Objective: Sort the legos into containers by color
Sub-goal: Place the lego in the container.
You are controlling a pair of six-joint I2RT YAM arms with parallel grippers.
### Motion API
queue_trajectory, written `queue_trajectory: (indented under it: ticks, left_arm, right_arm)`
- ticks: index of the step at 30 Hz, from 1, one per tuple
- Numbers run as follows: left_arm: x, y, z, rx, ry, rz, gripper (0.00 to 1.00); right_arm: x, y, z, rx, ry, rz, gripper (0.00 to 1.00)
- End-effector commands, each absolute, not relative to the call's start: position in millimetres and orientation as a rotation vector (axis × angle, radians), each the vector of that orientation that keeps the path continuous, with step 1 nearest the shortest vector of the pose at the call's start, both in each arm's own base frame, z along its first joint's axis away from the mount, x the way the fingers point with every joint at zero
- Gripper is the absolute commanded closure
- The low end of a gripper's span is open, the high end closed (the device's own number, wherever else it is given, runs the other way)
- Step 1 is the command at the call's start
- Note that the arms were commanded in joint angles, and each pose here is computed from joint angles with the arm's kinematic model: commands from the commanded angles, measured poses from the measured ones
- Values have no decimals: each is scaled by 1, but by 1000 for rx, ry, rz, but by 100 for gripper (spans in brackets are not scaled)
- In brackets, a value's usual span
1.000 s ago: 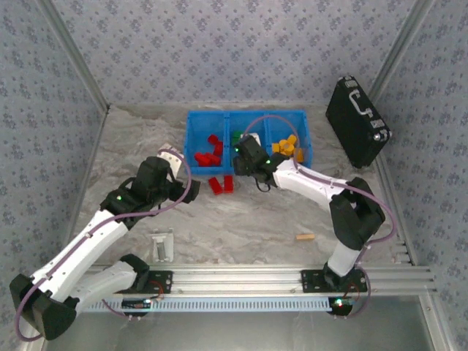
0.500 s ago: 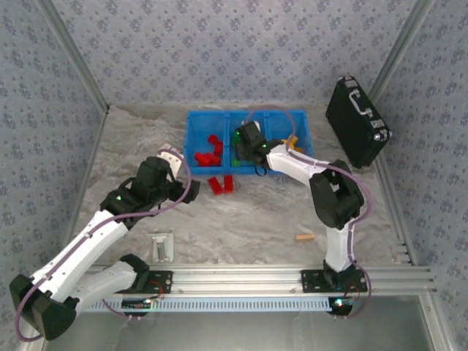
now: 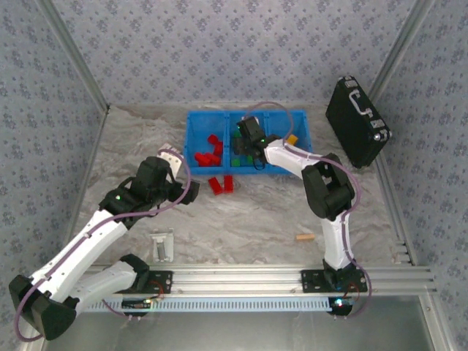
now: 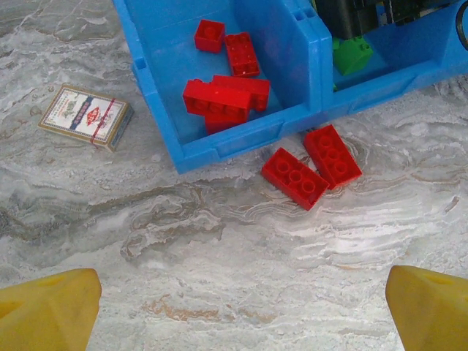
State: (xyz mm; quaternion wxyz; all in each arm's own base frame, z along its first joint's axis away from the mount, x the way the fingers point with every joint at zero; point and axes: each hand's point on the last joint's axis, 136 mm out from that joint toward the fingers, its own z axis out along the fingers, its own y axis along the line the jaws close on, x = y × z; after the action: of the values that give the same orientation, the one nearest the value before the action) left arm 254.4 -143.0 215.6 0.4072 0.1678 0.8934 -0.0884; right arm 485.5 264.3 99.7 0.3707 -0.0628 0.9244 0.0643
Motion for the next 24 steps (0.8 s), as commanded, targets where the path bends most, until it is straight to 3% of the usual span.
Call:
queue_trajectory:
  ticks: [1,7,17,24]
  left_arm:
    - [255,-143,228,412,2231,-237,0]
    - [255,-138,226,386,2251,-210,0]
    - [239,-129,243,342,2194,-262,0]
    - [232,-128,248,330,2177,-295,0]
  right_arm:
    - [494,260,115,-158,2340,156,30]
    - [482,253,135,-162,2318,153,16]
    - [447,263,172,-217,2271,163,15]
    - [391,283,172,-295,2308,176,21]
